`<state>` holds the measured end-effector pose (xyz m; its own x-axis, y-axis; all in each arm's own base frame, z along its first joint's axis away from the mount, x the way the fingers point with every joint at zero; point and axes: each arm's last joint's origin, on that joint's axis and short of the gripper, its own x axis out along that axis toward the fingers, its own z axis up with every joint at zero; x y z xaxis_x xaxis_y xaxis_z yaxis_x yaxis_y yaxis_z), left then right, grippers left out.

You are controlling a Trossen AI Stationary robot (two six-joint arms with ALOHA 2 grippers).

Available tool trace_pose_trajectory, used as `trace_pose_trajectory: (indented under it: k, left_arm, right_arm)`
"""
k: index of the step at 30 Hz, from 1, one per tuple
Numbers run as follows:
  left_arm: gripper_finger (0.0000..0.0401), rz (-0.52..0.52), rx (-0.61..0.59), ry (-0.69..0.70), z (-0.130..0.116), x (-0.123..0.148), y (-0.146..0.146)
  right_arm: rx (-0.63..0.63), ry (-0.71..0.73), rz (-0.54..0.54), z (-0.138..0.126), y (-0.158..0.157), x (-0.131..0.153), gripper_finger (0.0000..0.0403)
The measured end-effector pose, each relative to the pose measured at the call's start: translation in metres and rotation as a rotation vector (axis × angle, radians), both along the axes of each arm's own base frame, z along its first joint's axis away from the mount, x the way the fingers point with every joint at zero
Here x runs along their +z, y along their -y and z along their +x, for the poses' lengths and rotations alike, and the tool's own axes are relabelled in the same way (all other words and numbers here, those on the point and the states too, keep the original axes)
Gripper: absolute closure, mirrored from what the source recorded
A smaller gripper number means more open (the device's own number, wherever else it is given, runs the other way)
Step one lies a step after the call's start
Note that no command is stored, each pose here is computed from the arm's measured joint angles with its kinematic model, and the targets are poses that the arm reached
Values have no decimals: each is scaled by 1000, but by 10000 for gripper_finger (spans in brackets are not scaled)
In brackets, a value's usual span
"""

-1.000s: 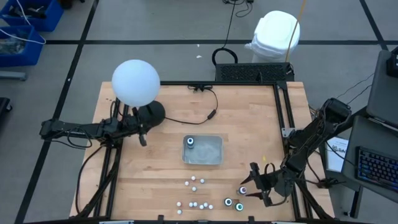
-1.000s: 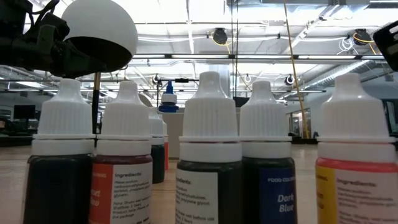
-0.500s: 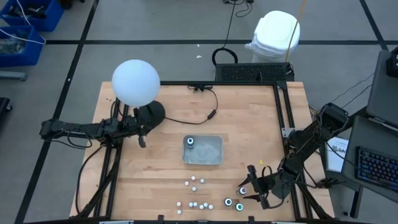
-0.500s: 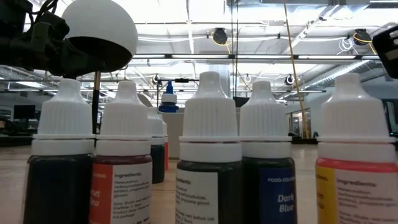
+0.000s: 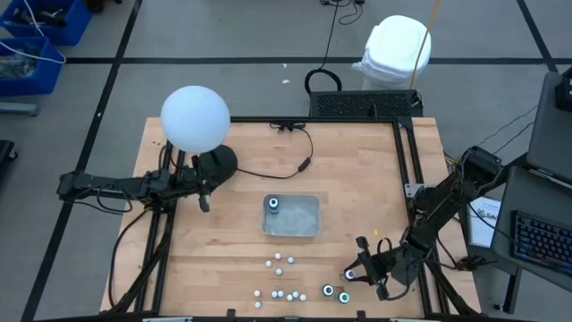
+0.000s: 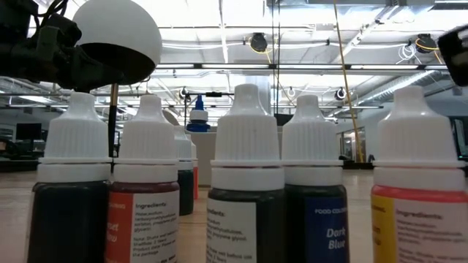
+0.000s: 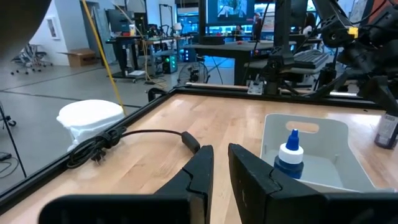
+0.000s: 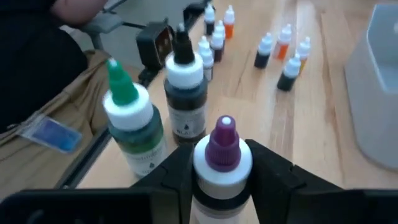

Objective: Pick & Place food coloring
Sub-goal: Put the big purple food coloring bottle into the gray bin

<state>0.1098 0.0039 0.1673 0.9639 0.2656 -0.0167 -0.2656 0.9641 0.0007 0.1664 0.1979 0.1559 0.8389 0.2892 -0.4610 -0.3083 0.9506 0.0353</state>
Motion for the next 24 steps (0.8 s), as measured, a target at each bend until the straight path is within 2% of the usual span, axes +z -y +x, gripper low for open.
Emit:
trace_pose_trajectory:
  k: [9, 19, 24]
  left_arm:
    - [345, 20, 0, 8, 0, 1, 0]
    - [345, 25, 1, 19, 0, 2, 0]
    - [345, 31, 0, 18, 0, 3, 0]
  right_arm:
    - [-119, 33, -3, -1, 49, 46, 295]
    - [-301, 288, 89, 11, 103, 98, 295]
    - [-234, 318, 119, 33, 119, 99, 295]
